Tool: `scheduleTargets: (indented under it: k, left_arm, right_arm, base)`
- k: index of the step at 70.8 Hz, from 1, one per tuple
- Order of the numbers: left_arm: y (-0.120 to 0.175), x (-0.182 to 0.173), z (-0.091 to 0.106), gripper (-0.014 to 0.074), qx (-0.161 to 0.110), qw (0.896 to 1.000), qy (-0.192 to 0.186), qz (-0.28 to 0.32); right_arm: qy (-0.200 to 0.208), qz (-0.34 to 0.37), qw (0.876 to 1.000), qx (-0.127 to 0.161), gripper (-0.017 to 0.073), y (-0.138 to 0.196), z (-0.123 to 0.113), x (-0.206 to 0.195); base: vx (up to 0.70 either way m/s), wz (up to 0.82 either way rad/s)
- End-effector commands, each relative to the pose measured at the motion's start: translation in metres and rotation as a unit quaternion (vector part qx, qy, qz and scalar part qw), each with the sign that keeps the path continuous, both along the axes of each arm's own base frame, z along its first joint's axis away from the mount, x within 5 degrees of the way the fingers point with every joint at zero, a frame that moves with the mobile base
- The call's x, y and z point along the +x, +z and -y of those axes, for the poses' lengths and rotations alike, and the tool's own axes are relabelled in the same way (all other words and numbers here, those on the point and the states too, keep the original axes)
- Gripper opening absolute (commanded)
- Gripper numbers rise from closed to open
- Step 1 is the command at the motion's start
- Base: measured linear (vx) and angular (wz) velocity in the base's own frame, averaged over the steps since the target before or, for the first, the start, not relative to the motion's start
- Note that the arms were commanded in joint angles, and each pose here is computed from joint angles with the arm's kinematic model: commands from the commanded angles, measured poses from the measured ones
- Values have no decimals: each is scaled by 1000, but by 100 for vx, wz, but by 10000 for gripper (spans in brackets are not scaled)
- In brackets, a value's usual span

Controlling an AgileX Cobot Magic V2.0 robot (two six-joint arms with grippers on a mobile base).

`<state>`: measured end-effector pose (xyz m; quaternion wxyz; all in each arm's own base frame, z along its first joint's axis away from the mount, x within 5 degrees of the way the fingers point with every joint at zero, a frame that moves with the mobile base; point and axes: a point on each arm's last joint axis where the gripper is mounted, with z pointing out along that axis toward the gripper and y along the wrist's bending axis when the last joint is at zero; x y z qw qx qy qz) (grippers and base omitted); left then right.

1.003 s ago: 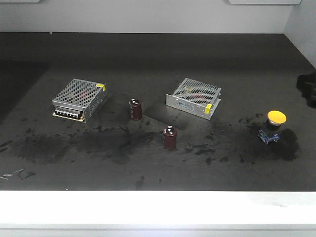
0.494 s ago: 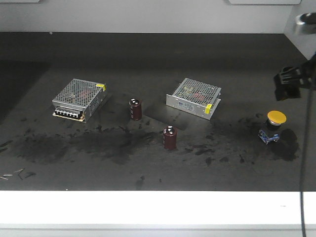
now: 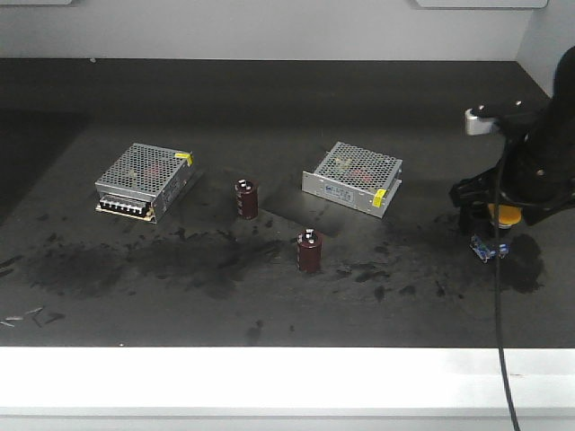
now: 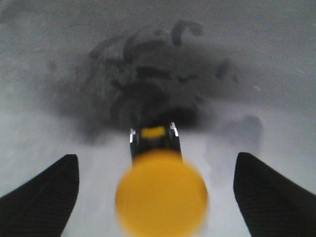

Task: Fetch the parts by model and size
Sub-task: 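Lower the right gripper onto the yellow-capped button and grasp it, then lift the yellow-capped button with the right gripper off the bench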

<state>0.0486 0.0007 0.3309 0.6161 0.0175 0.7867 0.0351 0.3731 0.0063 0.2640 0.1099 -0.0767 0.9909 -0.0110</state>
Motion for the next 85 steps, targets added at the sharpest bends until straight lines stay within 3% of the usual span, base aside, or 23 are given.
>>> scheduleTargets:
  k: [1,15,25,33,46,63,74,85]
  left_arm:
    - [15,2,1,-4,-3,999,-4,50]
    - [15,2,1,-4,-3,999,-4,49]
    - [15,2,1,-4,-3,999,-4,49]
    - [15,2,1,-4,-3,999,-4,49]
    - [15,2,1,-4,-3,999,-4,49]
    - [15,2,1,-4,-3,999,-4,49]
    - [14,2,1,-4,-3,999,-4,48]
    - [14,2,1,-4,-3,999,-4,47]
  right_arm:
    - [7,44,999,4,594,17,-1,4]
    - [32,36,999,-3,584,10,-1,7]
    - [43,31,999,-6,504,9,-1,6]
    - [43,30,999,-6,353,9,-1,6]
    - [41,22,999,-5,-20,9,-1,5]
    - [19,36,999,5,-9,24,-1,-4]
    - [-6,109,994,8,-7,46,1,-30]
    - [-32,200,979,22,-7,61,2,-71]
  base:
    - [0,0]
    - [0,0]
    - [0,0]
    - [0,0]
    - [0,0]
    - [0,0]
    - [0,0]
    - [0,0]
